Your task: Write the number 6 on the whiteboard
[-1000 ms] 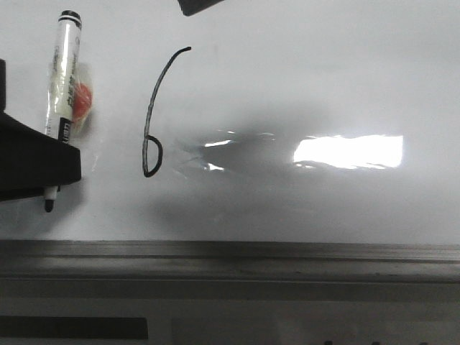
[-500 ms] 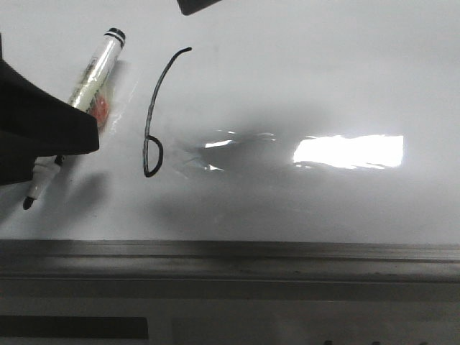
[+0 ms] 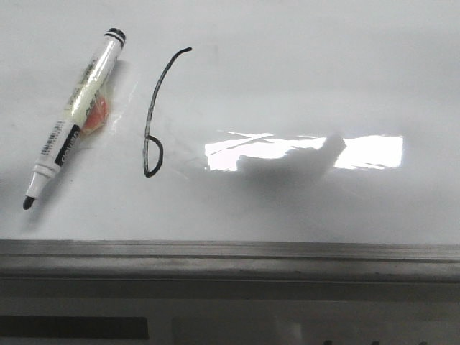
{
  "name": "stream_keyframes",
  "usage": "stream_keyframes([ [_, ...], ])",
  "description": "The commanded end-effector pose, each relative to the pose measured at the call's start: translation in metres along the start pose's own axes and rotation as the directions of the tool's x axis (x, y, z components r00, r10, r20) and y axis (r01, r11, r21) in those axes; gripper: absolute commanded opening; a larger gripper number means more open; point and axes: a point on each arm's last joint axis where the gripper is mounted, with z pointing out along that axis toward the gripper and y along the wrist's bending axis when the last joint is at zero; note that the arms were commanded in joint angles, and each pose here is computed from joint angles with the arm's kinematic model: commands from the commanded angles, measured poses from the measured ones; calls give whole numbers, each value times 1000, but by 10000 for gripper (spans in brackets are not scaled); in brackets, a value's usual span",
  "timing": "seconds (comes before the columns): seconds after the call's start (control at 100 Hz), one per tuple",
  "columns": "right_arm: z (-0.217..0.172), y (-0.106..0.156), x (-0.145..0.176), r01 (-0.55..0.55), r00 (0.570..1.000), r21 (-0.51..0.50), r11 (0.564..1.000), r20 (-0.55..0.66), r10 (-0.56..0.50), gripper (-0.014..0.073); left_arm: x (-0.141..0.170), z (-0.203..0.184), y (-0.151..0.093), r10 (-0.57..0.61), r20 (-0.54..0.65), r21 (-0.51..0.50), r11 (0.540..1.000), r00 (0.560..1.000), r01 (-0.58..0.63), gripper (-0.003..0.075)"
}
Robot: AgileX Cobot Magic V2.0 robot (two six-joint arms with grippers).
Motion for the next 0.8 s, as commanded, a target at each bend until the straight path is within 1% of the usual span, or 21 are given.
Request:
stream_keyframes([
  [0.0, -26, -4, -3, 60, 976, 42, 997, 207, -67, -64, -13, -9, -4, 62, 112, 38, 997, 992, -67, -20],
  [0.05, -39, -5, 8, 74, 965, 52, 996, 250, -84, -64, -11, -16, -3, 81, 123, 51, 995, 989, -88, -20],
  [0.15, -62, -7, 31, 109, 943, 66, 992, 309, -124, -64, -2, -27, 0, 83, 104, 62, 994, 991, -90, -20],
  [0.25, -78, -9, 57, 110, 934, 69, 992, 335, -127, -64, 8, -35, 3, 85, 64, 75, 993, 994, -90, -20],
  [0.39, -95, -10, 83, 108, 921, 70, 992, 368, -127, -64, 17, -40, 5, 82, 2, 87, 993, 997, -82, -20],
  [0.49, -101, -11, 95, 108, 915, 70, 992, 384, -126, -64, 18, -39, 5, 83, -15, 88, 993, 996, -82, -20],
  [0.6, -100, -12, 106, 108, 921, 70, 992, 368, -126, -64, 18, -39, 5, 83, -14, 88, 993, 996, -82, -20],
  [0.79, -98, -13, 111, 110, 930, 67, 992, 346, -126, -64, 18, -39, 5, 83, -14, 88, 993, 996, -82, -20],
])
